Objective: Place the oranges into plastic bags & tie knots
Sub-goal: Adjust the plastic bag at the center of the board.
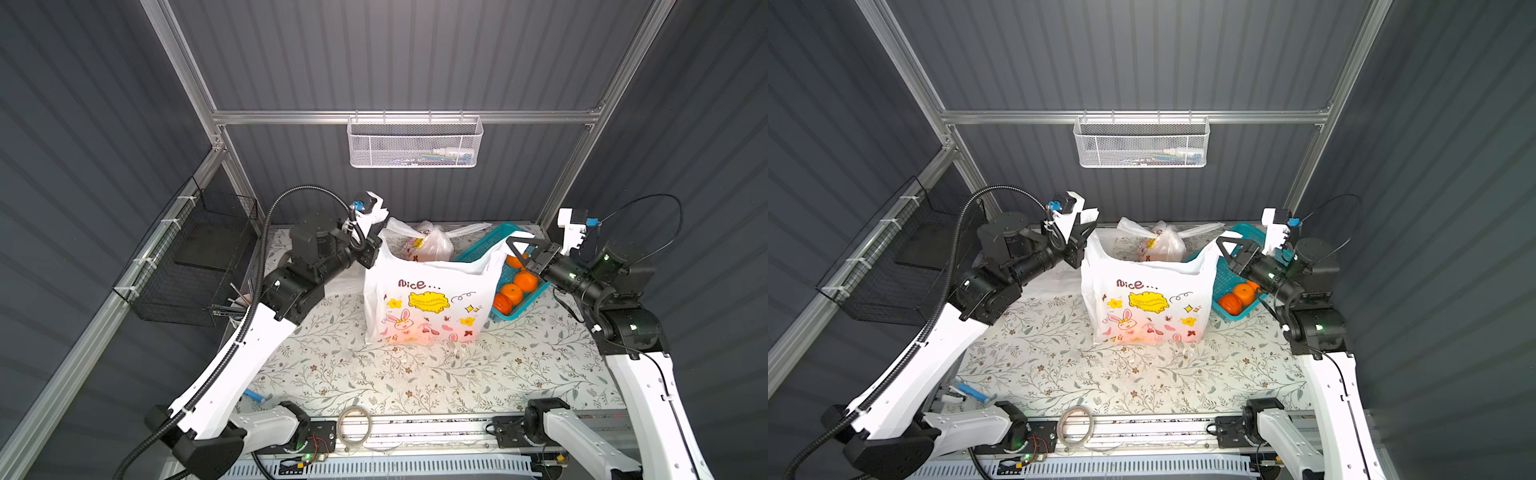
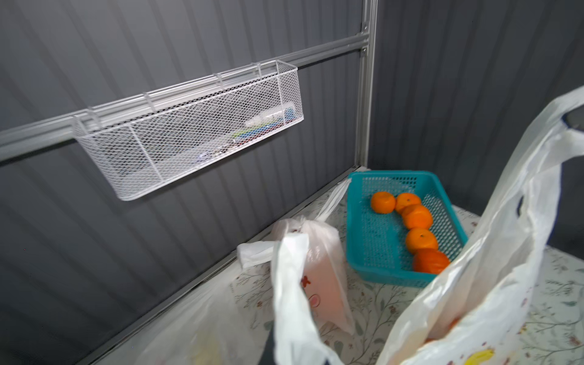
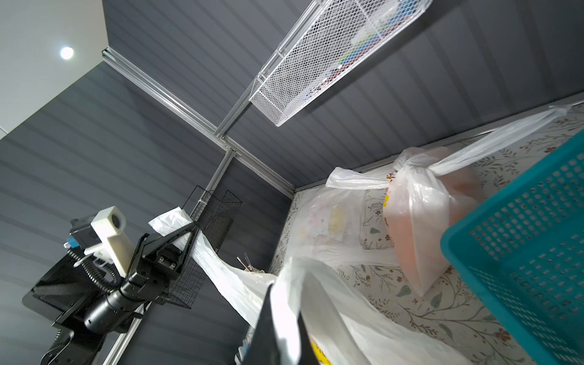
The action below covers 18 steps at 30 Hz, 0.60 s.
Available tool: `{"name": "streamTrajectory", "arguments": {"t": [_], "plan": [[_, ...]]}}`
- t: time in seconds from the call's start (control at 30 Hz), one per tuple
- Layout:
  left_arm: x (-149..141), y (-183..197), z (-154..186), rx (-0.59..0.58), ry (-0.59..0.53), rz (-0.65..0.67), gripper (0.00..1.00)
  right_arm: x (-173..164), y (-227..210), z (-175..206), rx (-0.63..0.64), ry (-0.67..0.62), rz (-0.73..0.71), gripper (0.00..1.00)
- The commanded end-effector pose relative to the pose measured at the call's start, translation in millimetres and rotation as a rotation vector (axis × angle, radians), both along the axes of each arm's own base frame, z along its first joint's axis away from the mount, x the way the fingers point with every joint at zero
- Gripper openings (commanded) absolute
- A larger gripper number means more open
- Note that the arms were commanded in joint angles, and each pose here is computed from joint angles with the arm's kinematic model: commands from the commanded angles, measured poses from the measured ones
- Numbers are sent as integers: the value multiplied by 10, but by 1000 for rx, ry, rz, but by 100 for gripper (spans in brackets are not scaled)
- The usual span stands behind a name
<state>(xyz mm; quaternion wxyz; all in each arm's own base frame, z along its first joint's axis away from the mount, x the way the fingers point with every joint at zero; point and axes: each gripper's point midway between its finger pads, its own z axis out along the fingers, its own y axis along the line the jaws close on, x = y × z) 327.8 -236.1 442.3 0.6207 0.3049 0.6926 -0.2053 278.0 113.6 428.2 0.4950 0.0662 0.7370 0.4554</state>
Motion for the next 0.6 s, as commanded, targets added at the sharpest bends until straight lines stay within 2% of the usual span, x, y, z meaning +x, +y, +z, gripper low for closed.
{"name": "streamTrajectory", "arguments": {"t": [0.0, 0.13, 0.3, 0.4, 0.47, 0.57], "plan": [[-35, -220, -20, -166, 79, -263, 0, 128, -24, -192, -39, 9, -19, 7], [49, -313, -228, -230, 150, -432, 0, 186, 33, -322, -88, 11, 35, 19], [79, -386, -293, -242, 171, -552, 0, 26, -47, -200, -197, -63, 36, 49], [84, -397, -359, -230, 181, -580, 0, -176, -108, 2, -276, -153, 8, 68], [71, -391, -282, -228, 163, -606, 0, -329, -124, 144, -320, -226, -2, 77], [18, -398, -228, -225, 152, -662, 0, -583, -19, 332, -347, -372, 63, 86]]}}
